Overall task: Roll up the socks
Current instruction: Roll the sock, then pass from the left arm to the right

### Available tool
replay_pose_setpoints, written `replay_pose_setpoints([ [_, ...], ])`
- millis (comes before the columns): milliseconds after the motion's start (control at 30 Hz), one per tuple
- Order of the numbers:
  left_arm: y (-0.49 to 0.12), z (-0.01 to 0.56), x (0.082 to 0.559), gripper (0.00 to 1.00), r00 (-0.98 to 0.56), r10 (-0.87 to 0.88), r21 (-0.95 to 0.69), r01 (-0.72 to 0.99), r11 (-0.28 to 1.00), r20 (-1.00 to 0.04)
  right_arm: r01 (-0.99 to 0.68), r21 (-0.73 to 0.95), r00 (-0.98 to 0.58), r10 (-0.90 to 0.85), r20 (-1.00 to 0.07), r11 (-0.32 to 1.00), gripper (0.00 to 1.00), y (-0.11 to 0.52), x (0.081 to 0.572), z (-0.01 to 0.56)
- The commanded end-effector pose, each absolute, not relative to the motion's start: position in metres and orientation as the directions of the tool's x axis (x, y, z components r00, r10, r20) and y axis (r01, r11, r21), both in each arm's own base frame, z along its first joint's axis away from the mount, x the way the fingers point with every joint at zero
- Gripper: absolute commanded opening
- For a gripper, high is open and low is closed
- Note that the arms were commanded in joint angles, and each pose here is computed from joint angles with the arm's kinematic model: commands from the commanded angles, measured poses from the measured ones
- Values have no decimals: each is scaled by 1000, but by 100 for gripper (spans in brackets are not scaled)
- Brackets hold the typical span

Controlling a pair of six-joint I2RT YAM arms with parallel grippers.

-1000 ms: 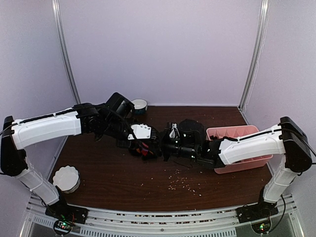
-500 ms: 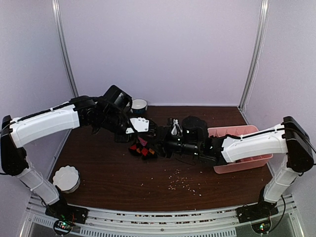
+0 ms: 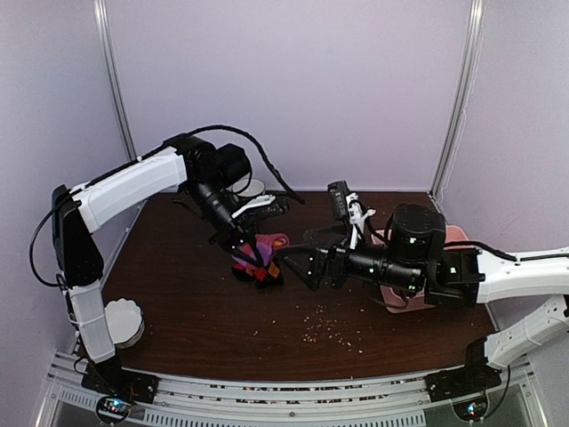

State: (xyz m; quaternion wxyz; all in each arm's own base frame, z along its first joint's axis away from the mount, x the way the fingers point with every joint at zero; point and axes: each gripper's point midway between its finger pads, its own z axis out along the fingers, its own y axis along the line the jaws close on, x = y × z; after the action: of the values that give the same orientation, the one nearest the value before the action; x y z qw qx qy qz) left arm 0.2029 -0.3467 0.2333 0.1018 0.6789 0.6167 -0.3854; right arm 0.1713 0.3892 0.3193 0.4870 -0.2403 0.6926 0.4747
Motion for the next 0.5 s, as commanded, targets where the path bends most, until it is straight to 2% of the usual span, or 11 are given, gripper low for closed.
replay_pose_setpoints([
  [0,-343,265,170,1,-174,710,-510,809,-292,-683,-845,184,-182,55,-982,502,100,386,180,324],
  [200,-342,262,168,2,-178,714,-523,799,-297,-677,-837,160,-197,-15,-980,524,100,411,191,313],
  [400,-339,253,168,1,-170,736,-527,801,-283,-655,-901,210,-215,28,-976,381,100,434,173,321],
  [467,-338,253,168,1,-168,737,-526,801,-285,-655,-904,215,-227,12,-974,370,99,439,173,318],
])
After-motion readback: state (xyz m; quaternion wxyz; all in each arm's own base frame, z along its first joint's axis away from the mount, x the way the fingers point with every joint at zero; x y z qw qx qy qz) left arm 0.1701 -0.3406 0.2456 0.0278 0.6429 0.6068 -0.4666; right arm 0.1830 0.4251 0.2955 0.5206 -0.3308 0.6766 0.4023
